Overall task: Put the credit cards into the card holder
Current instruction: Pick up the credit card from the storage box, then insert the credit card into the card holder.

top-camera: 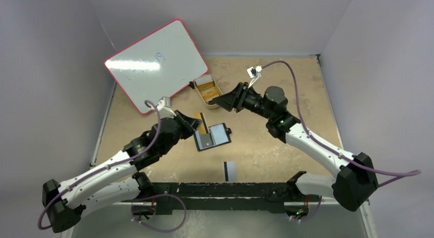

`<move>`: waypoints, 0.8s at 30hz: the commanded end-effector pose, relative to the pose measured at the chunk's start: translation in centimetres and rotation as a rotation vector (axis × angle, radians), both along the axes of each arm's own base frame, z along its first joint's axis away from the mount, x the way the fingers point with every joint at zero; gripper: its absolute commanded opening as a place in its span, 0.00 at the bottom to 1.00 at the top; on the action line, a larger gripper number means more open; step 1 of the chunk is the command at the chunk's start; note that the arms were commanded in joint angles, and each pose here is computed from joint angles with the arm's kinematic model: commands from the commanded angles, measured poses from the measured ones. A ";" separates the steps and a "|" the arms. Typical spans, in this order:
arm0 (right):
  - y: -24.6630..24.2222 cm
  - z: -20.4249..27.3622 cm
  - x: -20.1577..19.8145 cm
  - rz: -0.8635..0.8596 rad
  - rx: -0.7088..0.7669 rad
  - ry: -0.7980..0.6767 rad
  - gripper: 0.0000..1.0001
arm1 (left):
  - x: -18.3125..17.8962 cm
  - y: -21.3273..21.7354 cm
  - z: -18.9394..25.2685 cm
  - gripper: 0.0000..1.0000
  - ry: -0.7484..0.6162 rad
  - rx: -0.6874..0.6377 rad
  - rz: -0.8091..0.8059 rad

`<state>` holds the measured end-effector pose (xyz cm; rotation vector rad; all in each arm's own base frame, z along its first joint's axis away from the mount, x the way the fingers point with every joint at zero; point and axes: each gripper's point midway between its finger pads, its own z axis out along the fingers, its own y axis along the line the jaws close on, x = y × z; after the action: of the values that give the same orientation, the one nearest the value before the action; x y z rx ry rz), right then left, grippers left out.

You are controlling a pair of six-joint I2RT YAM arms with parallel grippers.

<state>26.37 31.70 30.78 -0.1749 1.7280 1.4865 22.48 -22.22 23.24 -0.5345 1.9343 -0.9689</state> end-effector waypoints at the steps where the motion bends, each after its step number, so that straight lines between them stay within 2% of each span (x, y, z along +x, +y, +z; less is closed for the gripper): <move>1: -3.4 -7.4 3.1 -0.194 -0.397 0.040 0.55 | 0.8 -1.0 -2.9 0.00 0.038 0.087 -0.025; 4: -4.3 -10.7 3.8 -0.223 -0.499 0.078 0.55 | 1.2 -2.0 -4.9 0.00 0.085 0.095 -0.067; 7: -4.6 -13.9 4.4 -0.222 -0.582 0.099 0.55 | 1.9 -2.7 -6.1 0.00 0.112 0.047 -0.100; 13: -4.0 -19.9 4.2 -0.127 -0.689 0.161 0.51 | 2.8 -3.5 -9.0 0.00 0.178 -0.058 -0.181; 18: -4.6 -23.2 5.4 -0.167 -0.762 0.173 0.48 | 3.0 -3.7 -11.0 0.00 0.188 -0.027 -0.210; 24: -5.6 -25.5 5.7 -0.168 -0.869 0.174 0.50 | 3.2 -3.9 -13.2 0.00 0.214 -0.011 -0.227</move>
<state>30.93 26.57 4.99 -0.2903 2.4142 0.6399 24.96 -25.02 9.17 -0.5074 2.2736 -1.0230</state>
